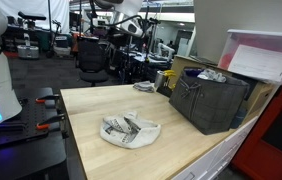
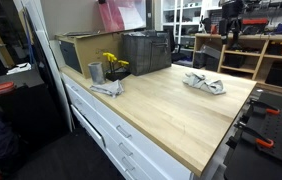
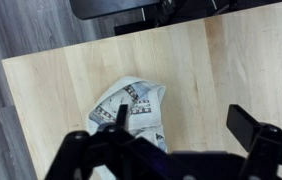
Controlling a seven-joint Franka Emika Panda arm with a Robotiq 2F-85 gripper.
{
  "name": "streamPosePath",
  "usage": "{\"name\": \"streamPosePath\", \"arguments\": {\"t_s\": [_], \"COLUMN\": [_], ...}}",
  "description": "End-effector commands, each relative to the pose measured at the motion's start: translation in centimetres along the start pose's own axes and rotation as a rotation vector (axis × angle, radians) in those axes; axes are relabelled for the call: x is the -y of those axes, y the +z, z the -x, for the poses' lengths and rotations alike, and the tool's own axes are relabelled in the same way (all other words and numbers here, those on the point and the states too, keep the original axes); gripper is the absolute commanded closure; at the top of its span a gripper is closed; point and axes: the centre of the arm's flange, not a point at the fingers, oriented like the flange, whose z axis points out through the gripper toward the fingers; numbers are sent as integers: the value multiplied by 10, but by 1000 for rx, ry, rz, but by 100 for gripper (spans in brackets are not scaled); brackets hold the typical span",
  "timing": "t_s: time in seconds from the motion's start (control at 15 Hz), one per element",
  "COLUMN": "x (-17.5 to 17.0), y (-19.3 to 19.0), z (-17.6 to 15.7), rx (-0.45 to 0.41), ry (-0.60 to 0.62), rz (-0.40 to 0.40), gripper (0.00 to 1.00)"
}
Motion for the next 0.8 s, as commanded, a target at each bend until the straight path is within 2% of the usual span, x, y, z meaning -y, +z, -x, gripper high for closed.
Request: {"name": "streamPosePath", "arguments": {"t_s": [0.0, 0.27, 0.4, 0.47, 0.73], "x": [-14, -16, -9, -8, -5], "y": [21, 53, 45, 57, 55], "z": [-41, -64, -57, -54, -57], "rx": [28, 54, 90, 79, 81], "ry": [-14, -18, -109, -44, -86], "rz": [-2, 16, 26, 27, 29], "gripper": [0, 0, 0, 0, 0]}}
